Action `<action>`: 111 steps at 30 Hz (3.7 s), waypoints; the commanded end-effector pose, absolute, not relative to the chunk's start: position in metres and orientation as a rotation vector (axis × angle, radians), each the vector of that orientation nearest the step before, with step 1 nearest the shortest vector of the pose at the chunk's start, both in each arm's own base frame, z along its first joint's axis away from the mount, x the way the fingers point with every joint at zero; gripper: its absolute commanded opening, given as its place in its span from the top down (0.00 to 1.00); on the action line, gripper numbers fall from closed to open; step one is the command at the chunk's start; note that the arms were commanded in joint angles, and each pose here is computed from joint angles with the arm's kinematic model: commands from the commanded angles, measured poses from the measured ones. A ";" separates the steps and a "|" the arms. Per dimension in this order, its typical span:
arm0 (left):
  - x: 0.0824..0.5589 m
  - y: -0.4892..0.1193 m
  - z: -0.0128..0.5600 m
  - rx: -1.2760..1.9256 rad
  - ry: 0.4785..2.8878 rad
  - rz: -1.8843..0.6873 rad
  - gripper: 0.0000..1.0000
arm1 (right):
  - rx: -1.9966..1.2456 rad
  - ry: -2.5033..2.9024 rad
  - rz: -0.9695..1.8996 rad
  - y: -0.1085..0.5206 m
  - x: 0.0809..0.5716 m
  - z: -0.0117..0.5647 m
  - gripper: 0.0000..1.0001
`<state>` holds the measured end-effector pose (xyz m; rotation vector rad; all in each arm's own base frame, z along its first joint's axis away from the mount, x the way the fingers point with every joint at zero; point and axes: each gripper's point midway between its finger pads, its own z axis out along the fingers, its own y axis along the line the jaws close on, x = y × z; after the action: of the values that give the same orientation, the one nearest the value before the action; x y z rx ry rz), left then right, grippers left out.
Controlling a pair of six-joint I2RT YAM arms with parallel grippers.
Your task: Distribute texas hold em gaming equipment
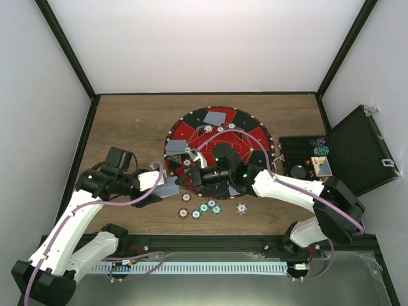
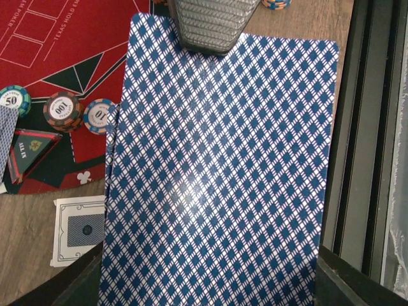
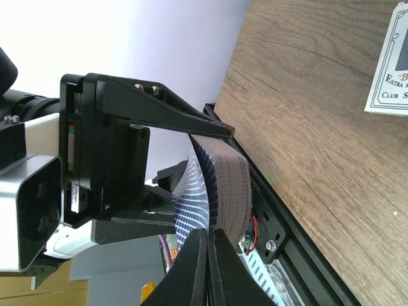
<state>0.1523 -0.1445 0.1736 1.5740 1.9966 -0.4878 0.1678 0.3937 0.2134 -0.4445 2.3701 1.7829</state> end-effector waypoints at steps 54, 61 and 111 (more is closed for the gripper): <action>0.153 -0.136 0.174 1.616 1.982 -0.408 0.91 | 0.311 2.811 0.669 0.131 0.248 0.051 0.79; 0.154 -0.137 0.174 1.620 1.979 -0.413 0.91 | 0.284 2.711 0.656 0.133 0.270 0.093 0.45; 0.151 -0.145 0.194 1.593 1.927 -0.466 0.91 | -0.446 2.581 1.813 0.434 0.180 0.145 0.34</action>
<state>0.1532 -0.1398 0.1763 1.5991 1.9921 -0.4427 0.1668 0.4554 0.1694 -0.5466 2.5128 1.8707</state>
